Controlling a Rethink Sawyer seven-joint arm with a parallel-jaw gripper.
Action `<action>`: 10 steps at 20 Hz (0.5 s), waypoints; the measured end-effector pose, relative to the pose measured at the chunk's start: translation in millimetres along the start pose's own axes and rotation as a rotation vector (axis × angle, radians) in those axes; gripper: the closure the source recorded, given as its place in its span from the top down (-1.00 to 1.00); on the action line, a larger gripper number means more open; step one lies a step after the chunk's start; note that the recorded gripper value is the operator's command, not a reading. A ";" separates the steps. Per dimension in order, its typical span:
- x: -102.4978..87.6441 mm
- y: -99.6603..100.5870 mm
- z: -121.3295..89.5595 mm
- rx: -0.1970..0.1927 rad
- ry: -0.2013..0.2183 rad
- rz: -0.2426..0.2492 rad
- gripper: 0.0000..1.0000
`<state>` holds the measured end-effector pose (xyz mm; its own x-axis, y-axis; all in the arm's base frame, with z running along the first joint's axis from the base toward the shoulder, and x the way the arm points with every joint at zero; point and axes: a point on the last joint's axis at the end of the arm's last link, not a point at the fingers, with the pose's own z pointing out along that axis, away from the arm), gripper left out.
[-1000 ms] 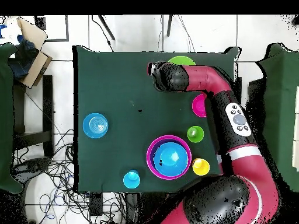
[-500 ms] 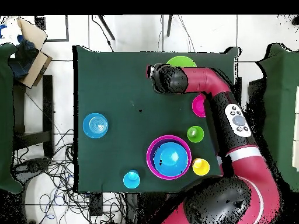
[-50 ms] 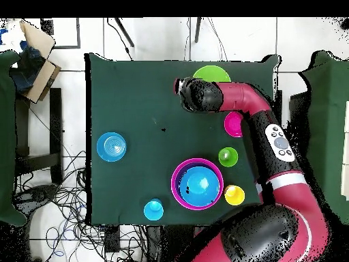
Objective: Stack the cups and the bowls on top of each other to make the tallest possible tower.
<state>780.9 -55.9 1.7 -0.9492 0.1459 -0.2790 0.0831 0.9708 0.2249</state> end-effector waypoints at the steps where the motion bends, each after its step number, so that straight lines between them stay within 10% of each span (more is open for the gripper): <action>1: 0.1 -1.5 0.3 -0.002 0.000 0.004 1.00; 10: -4.0 -11.9 -2.4 -0.016 -0.012 0.026 1.00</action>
<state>783.0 -68.5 2.4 -0.9430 0.1736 -0.2839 0.1031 0.9636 0.2469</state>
